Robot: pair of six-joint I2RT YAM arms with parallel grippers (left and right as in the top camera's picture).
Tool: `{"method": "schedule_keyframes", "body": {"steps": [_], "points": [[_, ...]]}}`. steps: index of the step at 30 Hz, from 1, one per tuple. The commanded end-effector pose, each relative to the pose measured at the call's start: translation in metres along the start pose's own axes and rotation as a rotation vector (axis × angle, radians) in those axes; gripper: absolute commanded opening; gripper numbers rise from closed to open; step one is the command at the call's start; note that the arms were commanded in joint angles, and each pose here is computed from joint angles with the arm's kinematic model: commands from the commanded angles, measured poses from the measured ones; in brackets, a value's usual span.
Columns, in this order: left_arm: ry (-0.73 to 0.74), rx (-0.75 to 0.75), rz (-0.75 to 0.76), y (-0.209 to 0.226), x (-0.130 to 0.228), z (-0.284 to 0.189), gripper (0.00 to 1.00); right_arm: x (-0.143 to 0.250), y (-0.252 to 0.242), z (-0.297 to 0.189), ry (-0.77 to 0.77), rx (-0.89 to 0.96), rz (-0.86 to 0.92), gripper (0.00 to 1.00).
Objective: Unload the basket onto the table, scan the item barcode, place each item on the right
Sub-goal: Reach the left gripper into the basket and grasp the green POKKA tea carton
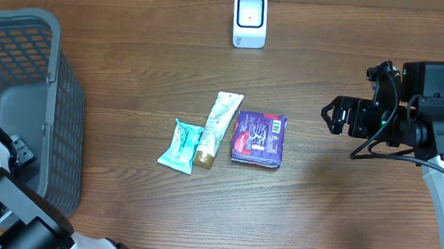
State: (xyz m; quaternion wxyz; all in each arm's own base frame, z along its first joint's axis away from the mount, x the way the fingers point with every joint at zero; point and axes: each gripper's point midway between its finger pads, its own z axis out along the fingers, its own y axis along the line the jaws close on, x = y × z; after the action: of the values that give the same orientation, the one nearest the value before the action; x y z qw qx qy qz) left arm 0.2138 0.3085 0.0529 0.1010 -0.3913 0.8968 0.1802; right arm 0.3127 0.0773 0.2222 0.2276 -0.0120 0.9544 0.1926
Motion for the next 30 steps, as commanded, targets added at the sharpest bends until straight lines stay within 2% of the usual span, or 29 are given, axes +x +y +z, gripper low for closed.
{"method": "schedule_keyframes", "body": {"steps": [1, 7, 11, 13, 17, 21, 23, 26, 29, 30], "points": [[0.037, 0.266, 0.019, -0.054, 0.011, 0.004, 0.63, -0.006, 0.005, -0.003, -0.018, -0.011, -0.013, 1.00], [-0.005, 0.467, 0.043, -0.101, 0.002, -0.013, 0.61, -0.006, 0.005, -0.003, -0.019, -0.011, -0.013, 1.00], [-0.067, 0.499, 0.110, -0.119, -0.014, -0.025, 0.66, -0.006, 0.005, -0.003, -0.018, -0.011, -0.013, 1.00], [-0.102, 0.485, 0.156, -0.122, -0.025, -0.033, 0.68, -0.006, 0.005, -0.003, -0.018, -0.011, -0.013, 1.00], [-0.140, 0.436, 0.179, -0.116, -0.047, -0.048, 0.79, -0.006, 0.005, -0.003, -0.017, -0.011, -0.013, 1.00], [-0.160, 0.367, 0.210, -0.102, -0.060, -0.055, 0.84, -0.006, 0.005, -0.003, -0.018, -0.011, -0.013, 1.00], [-0.155, 0.313, 0.242, -0.094, -0.058, -0.052, 0.88, -0.006, 0.005, -0.003, -0.018, -0.011, -0.013, 1.00], [-0.121, 0.233, 0.318, -0.081, -0.049, -0.044, 0.90, -0.006, 0.005, -0.003, -0.018, -0.011, -0.013, 1.00], [-0.103, 0.207, 0.371, -0.077, -0.040, -0.036, 0.90, -0.006, 0.005, -0.003, -0.018, -0.011, -0.013, 1.00], [-0.102, 0.206, 0.408, -0.078, -0.037, -0.033, 0.87, -0.006, 0.005, -0.003, -0.018, -0.011, -0.013, 1.00]]}}
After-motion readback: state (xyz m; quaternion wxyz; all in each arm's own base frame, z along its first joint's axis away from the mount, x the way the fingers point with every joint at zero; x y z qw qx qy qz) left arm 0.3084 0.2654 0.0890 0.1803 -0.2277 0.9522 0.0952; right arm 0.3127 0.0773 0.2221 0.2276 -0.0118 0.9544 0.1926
